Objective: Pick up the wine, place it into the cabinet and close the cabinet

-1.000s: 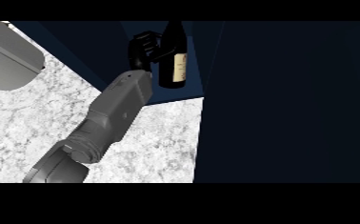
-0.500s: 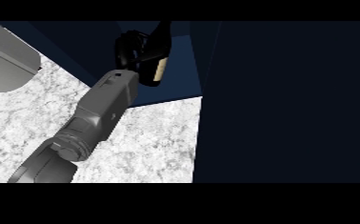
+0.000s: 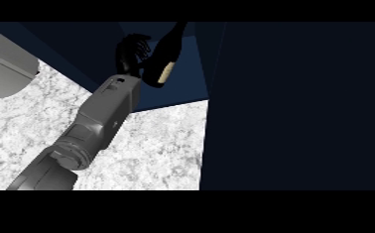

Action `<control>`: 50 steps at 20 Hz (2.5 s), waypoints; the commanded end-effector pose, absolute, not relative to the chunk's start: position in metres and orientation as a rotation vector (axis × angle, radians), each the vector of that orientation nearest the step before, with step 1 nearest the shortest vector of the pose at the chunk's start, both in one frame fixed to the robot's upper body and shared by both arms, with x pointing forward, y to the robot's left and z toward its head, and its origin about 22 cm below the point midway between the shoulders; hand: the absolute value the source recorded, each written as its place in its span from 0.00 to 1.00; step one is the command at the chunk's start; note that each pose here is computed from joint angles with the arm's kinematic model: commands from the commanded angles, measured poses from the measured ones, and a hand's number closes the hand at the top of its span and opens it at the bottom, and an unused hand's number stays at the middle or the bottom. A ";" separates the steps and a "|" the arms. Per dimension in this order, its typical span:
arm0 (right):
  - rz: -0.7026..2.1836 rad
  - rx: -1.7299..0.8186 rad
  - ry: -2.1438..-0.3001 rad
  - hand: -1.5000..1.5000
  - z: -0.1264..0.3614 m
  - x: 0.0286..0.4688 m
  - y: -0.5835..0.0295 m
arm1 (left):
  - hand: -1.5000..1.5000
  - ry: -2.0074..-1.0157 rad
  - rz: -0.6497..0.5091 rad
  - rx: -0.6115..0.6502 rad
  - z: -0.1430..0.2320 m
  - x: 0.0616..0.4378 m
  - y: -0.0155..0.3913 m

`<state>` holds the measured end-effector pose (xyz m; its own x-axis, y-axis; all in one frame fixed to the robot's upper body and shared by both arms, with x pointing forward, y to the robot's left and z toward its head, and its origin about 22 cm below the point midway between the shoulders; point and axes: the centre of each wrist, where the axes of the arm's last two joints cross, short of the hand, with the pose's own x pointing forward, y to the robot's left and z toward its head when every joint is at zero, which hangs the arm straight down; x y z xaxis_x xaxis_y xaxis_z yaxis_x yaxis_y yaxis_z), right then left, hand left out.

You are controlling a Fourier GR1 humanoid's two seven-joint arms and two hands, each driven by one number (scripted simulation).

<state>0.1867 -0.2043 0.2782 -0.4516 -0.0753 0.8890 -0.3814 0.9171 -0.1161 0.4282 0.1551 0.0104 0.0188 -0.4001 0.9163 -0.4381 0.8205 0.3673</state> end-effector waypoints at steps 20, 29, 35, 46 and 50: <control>0.374 0.363 -2.032 0.00 0.279 0.178 -0.202 | 0.00 -1.622 -0.080 0.588 0.017 0.433 0.200; 0.325 0.327 -2.001 0.00 0.278 0.182 -0.203 | 0.00 -1.857 -0.055 0.004 0.046 0.444 0.162; 0.282 0.258 -2.002 0.00 0.284 0.166 -0.217 | 0.00 -1.895 0.021 -0.219 0.046 0.440 0.138; 0.248 0.260 -1.988 0.00 0.283 0.153 -0.206 | 0.00 -1.863 -0.071 -0.366 0.050 0.421 0.089; 0.261 0.239 -1.969 0.00 0.280 0.168 -0.213 | 0.00 -1.870 -0.153 -0.436 0.059 0.397 0.061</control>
<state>0.1818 -0.2101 0.2801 -0.3780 -0.0426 0.9248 -0.2814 0.9570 -0.0709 0.4130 0.0705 0.0547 -0.2751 0.2190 0.9362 0.3163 0.9401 -0.1270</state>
